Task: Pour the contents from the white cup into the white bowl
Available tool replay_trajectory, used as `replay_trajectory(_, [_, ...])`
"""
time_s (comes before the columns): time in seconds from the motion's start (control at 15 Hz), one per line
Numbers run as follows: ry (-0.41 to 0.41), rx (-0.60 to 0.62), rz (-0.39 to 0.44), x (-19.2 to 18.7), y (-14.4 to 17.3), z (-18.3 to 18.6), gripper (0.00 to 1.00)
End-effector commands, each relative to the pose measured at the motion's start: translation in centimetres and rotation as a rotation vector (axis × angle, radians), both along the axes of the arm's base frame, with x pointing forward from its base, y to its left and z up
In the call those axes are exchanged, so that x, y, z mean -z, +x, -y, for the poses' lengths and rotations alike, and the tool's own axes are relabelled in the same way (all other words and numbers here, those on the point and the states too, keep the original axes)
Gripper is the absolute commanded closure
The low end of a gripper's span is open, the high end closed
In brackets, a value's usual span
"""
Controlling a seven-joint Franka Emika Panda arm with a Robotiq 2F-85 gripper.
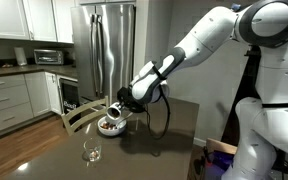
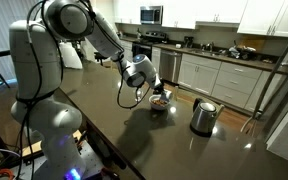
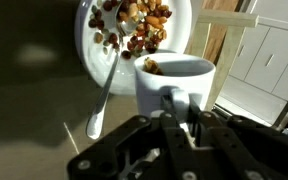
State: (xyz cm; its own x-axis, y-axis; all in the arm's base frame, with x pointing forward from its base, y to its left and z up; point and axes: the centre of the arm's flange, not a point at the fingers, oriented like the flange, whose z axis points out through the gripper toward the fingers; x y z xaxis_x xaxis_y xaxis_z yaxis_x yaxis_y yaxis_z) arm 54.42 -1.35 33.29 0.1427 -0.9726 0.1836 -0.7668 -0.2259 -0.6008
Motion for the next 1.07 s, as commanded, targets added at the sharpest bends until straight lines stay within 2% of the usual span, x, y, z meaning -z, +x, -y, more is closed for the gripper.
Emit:
replay_trajectory(0.0, [-0.048, 0.02, 0.039, -1.9, -0.2, -1.4, 0.96])
replay_trajectory(0.4, [-0.08, 0.014, 0.046, -1.8, -0.2, -2.0, 0.96])
replay_trajectory(1.0, [-0.043, 0.013, 0.031, -3.5, -0.3, -1.6, 0.96])
